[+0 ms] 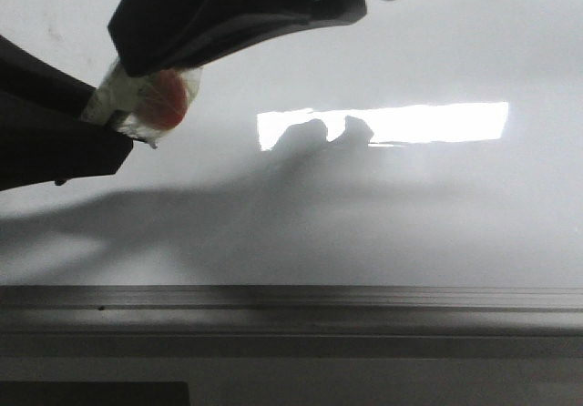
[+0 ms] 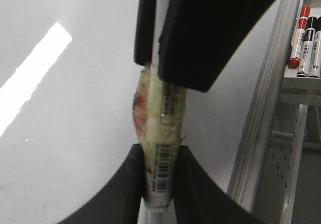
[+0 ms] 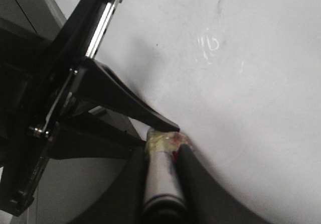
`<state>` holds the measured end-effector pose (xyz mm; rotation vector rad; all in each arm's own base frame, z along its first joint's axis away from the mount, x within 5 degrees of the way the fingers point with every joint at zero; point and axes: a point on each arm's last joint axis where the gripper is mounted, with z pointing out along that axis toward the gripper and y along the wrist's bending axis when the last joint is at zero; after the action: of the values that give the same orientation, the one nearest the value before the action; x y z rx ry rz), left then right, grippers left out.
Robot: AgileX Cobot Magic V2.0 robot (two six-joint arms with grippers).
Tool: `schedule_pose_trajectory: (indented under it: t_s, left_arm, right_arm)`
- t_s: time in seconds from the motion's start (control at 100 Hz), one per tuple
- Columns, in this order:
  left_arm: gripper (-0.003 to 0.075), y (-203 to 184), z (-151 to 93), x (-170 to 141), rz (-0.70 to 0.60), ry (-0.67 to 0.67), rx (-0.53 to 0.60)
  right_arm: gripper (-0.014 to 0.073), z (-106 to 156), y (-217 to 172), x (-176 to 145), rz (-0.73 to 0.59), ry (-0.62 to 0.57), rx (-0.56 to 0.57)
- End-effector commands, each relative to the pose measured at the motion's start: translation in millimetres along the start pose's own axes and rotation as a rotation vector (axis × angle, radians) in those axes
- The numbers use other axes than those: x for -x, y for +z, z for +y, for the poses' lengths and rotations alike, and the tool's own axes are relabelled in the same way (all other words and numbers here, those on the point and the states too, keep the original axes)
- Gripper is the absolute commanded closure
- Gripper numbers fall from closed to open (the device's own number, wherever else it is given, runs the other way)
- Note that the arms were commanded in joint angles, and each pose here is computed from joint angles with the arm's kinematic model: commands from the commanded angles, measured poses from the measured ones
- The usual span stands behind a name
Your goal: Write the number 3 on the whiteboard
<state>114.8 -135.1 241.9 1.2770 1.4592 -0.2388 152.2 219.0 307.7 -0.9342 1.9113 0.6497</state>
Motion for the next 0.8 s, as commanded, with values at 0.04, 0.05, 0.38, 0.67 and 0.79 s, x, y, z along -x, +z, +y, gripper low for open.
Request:
schedule_pose_trajectory:
  t_s: [0.04, 0.05, 0.38, 0.67, 0.79]
  left_arm:
    - [0.0448, -7, 9, 19, -0.128, -0.052, 0.049]
    - [0.0435, -8, 10, 19, -0.129, -0.054, 0.051]
    - [0.0334, -43, 16, 20, -0.118, -0.199, 0.119]
    - [0.0335, -58, 17, 24, -0.175, -0.222, 0.147]
    - [0.0335, -58, 17, 24, -0.175, -0.223, 0.147]
  right_arm:
    - [0.0662, -4, -9, 19, -0.106, -0.044, -0.023]
    - [0.0662, -4, -9, 20, -0.108, -0.046, -0.025]
    - [0.0662, -20, -33, 67, -0.091, -0.017, -0.074]
    - [0.0661, -40, -41, 78, -0.066, -0.015, -0.147]
    - [0.0661, -54, -38, 74, -0.036, 0.007, -0.190]
